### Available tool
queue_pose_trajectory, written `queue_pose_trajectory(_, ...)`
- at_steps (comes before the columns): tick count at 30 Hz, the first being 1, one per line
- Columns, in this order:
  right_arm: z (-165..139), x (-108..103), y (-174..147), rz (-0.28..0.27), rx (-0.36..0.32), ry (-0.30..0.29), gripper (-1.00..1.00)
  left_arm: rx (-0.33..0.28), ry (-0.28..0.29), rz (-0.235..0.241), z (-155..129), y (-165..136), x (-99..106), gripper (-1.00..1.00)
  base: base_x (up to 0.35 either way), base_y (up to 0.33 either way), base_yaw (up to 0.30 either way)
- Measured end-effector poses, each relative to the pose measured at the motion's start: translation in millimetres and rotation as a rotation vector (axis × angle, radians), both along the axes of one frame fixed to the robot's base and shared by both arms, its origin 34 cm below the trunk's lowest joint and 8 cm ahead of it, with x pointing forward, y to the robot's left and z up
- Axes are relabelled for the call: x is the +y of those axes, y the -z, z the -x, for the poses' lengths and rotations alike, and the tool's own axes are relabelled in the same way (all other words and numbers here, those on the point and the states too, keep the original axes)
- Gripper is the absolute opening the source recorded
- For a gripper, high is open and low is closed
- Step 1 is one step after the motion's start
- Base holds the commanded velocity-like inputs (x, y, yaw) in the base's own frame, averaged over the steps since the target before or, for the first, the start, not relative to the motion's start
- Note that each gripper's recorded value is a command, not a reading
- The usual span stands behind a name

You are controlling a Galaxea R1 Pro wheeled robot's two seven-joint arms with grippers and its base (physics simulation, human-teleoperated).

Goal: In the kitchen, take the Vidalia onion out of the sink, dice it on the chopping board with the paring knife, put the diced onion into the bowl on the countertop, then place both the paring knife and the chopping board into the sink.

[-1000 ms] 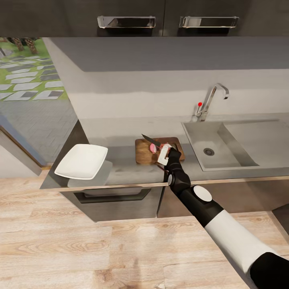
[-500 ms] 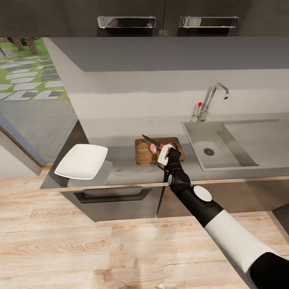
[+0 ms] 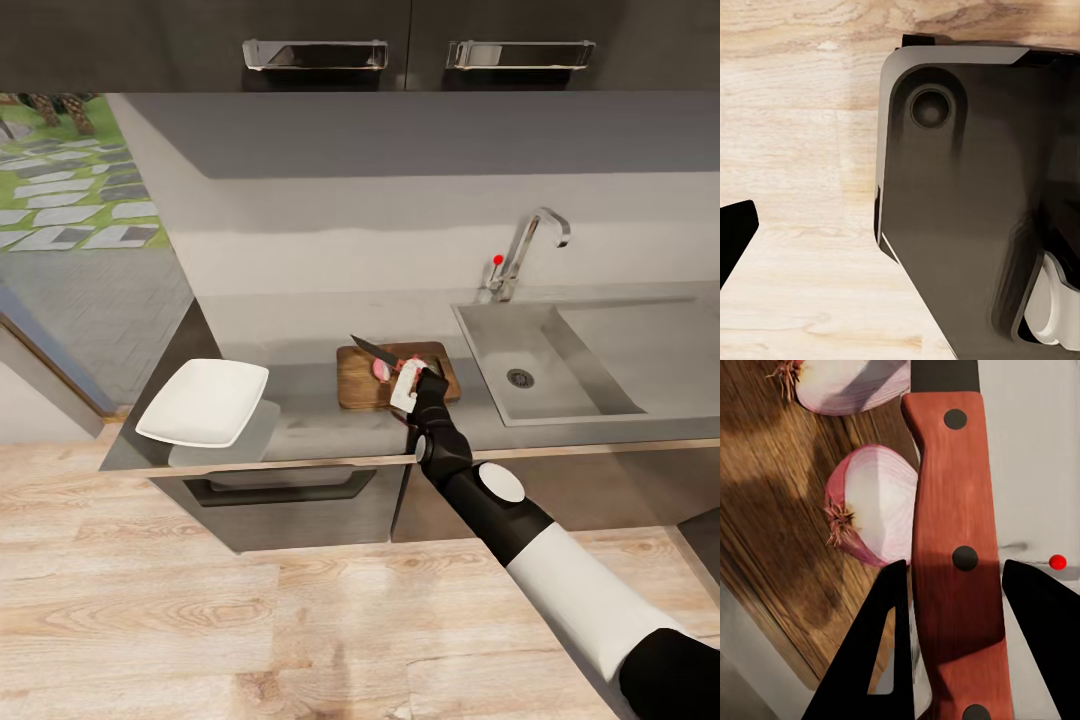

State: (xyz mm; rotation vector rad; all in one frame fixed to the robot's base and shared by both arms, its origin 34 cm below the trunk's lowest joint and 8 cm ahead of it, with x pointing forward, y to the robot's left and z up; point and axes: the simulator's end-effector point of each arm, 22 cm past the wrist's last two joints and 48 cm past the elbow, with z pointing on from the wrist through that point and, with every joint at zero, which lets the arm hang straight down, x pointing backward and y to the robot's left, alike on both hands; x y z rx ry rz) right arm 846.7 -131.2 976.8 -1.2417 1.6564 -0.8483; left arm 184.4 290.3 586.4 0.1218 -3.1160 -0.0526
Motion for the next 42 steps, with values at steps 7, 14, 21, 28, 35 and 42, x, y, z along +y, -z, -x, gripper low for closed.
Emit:
queue_pose_trajectory(7, 0.3, 1.9, 0.5, -0.001, 0.002, -0.001, -1.0, 0.0, 0.0, 0.0, 0.1, 0.0, 0.0, 1.0, 0.0, 0.0, 0.0)
queue_pose_trajectory(14, 5.0, -13.2, 30.9, 0.054, 0.057, 0.018, -1.0, 0.001, 0.0, 0.0, 0.1, 0.1, 0.0, 1.0, 0.0, 0.0, 0.0)
queue_pose_trajectory(21, -3.3, -15.3, 8.0, 0.021, 0.004, 0.035, -1.0, 0.0, 0.0, 0.0, -0.1, 0.1, 0.0, 1.0, 0.0, 0.0, 0.0)
queue_pose_trajectory(28, -19.2, -41.5, -24.7, -0.07, -0.056, 0.106, -1.0, 0.0, 0.0, 0.0, -0.1, 0.1, 0.0, 1.0, 0.0, 0.0, 0.0)
queue_pose_trajectory(35, -27.5, -76.7, -33.3, -0.128, -0.067, 0.184, -1.0, 0.001, 0.0, 0.0, 0.1, 0.1, 0.0, 1.0, 0.0, 0.0, 0.0)
queue_pose_trajectory(42, -26.6, -155.6, -21.0, -0.359, 0.077, 0.33, -1.0, 0.001, 0.0, 0.001, 0.1, 0.1, -0.7, 1.0, 0.0, -0.025, 0.0)
